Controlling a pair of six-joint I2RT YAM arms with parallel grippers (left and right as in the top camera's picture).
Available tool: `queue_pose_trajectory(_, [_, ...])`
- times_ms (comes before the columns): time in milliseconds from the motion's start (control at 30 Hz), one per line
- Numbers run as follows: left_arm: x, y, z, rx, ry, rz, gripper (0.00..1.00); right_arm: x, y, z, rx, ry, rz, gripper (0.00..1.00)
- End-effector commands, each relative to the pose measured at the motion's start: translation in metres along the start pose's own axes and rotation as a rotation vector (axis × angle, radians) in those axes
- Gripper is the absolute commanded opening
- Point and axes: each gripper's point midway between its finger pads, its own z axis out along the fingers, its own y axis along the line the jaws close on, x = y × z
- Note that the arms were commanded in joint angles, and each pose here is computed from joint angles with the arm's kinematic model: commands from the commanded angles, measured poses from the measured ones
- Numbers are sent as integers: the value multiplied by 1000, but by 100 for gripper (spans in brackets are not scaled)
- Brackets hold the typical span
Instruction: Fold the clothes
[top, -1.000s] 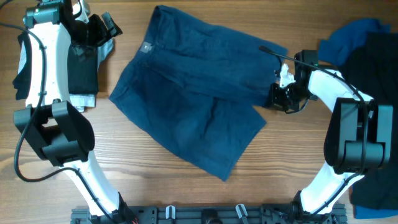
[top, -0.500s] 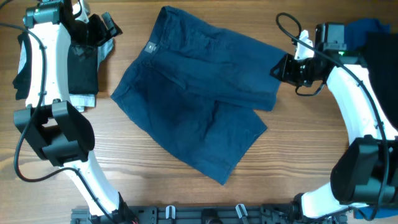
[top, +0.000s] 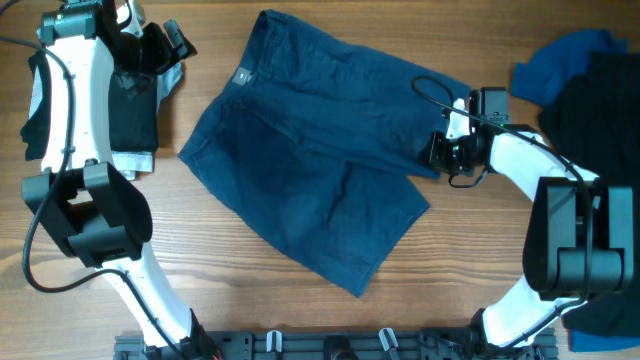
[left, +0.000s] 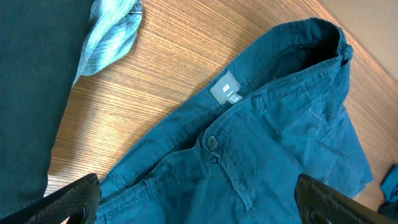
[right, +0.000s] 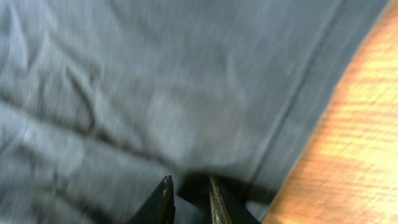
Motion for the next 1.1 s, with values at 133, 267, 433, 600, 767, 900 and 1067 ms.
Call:
queue_pose_trajectory(133, [1,2,6,-6,12,-1,100,-52,17,-62,55,-123,-4,16])
queue_pose_trajectory(267, [1,2,6,-6,12,-1,100,-36,36,-122,52,-128,14,28])
queue_pose_trajectory(433, [1,2,6,-6,12,-1,100,38,27,-136,107,108,91,34])
queue_pose_trajectory(600, [1,2,6,-6,12,-1,100,88,14,-98,146,223,234,33])
queue_pose_trajectory(767, [1,2,6,-6,12,-1,100,121,21,-60,75,259,228,35])
queue_pose_trajectory(900, [1,2,6,-6,12,-1,100,127,17,-45,76,243,258,36])
queue_pose_trajectory(1067, [1,2,6,-6,12,-1,100,124,11,-34,74,198,250,38])
